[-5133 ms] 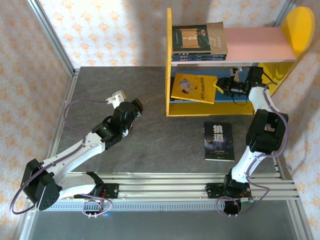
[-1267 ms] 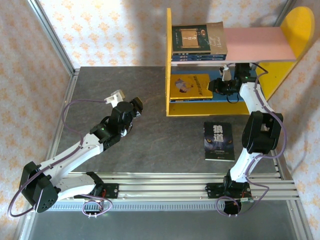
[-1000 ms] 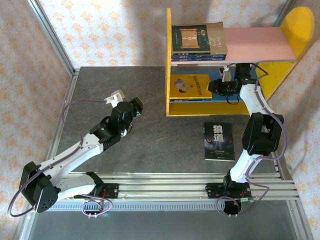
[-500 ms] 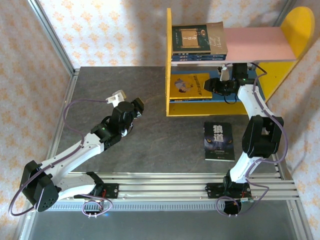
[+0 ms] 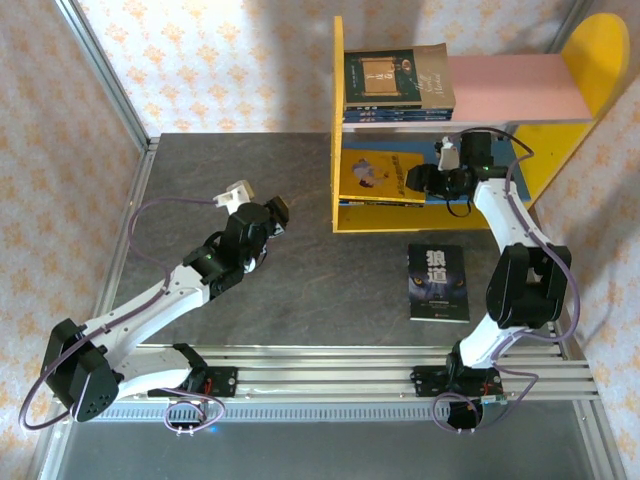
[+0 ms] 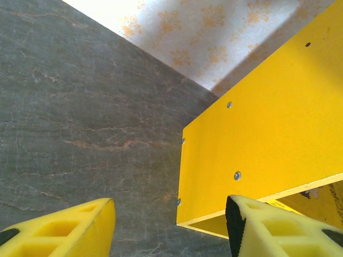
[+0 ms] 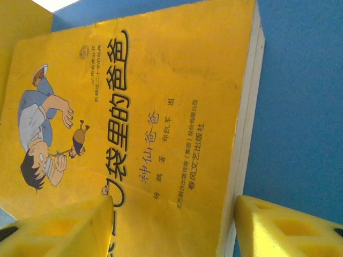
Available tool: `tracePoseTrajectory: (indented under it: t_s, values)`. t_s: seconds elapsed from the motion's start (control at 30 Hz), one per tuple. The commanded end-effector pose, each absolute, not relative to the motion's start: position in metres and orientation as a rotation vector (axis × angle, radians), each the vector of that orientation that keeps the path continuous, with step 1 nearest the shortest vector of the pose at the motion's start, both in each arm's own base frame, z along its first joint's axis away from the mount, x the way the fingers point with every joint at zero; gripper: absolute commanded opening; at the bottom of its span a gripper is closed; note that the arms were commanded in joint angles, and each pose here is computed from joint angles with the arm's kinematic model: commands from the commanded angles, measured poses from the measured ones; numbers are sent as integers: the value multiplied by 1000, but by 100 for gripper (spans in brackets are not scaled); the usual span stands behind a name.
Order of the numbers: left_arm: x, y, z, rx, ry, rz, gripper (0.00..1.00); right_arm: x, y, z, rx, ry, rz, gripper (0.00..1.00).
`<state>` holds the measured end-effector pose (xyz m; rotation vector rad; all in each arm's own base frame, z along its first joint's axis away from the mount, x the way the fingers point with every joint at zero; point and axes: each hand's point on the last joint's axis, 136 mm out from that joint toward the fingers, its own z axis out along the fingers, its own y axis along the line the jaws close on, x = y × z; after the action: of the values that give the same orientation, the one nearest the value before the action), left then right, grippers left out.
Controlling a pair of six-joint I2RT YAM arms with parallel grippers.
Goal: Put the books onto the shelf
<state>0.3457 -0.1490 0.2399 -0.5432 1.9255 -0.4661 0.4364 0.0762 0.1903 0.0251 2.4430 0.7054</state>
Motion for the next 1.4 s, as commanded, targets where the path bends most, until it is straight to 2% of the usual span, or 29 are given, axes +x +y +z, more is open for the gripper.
tracePoseTrajectory:
  t_s: [0.0, 0.27, 0.63, 1.03, 1.37]
  values:
    - [350, -149, 251, -534, 1907, -466, 57, 437, 76, 196, 21, 2426, 666, 61]
    - [351, -150, 249, -536, 1911, -468, 57, 448, 97, 210, 17, 2347, 857, 62]
    - [353, -156, 247, -513, 1927, -483, 57, 454, 105, 221, 16, 2315, 900, 62]
    - [362, -223, 230, -275, 2101, -619, 56, 457, 68, 229, 181, 2294, 728, 71]
    - [360, -292, 217, -111, 2173, -757, 56, 440, 61, 221, 203, 2307, 715, 72]
